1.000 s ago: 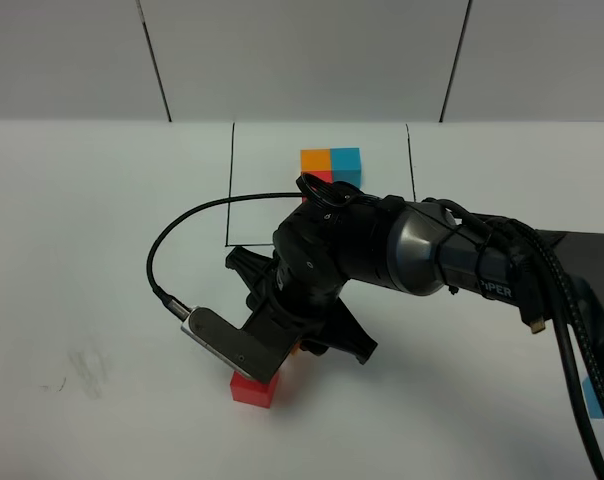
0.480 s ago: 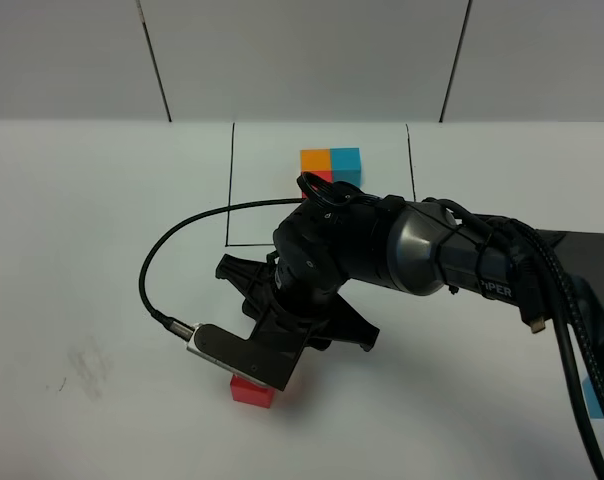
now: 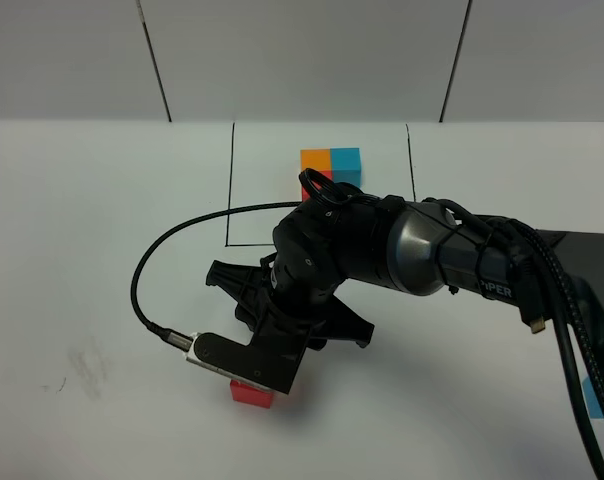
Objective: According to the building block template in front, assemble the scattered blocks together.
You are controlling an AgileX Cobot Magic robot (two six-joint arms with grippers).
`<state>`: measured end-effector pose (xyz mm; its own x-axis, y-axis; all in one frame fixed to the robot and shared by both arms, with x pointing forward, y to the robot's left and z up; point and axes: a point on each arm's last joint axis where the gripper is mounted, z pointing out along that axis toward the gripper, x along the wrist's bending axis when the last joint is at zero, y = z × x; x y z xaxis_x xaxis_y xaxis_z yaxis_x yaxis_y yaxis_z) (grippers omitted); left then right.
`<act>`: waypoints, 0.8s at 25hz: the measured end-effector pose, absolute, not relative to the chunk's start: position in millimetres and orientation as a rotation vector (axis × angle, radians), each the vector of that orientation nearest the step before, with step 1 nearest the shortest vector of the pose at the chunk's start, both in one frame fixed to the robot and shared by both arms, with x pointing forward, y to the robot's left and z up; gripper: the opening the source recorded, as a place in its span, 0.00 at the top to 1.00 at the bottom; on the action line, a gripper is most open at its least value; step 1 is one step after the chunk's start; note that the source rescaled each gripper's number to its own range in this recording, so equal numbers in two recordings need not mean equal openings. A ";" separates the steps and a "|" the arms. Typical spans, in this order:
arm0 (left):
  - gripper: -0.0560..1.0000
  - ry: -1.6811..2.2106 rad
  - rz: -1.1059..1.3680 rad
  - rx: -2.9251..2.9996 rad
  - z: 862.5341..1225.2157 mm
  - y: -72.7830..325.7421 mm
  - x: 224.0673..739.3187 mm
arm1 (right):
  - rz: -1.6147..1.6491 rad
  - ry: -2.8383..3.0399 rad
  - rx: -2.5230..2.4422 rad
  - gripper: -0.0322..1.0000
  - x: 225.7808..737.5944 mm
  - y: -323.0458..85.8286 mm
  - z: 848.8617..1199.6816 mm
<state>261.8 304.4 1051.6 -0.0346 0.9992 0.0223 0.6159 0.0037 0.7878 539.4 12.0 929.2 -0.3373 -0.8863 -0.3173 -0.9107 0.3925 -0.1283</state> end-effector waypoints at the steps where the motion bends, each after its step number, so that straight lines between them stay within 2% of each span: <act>1: 0.95 1.709 0.857 1.669 1051.6 304.4 261.8 | 0.101 2.316 -1.569 0.48 539.4 12.1 929.2; 20: 0.95 1.710 0.856 1.668 1051.6 304.4 261.8 | 0.113 2.305 -1.616 0.48 539.3 14.1 918.9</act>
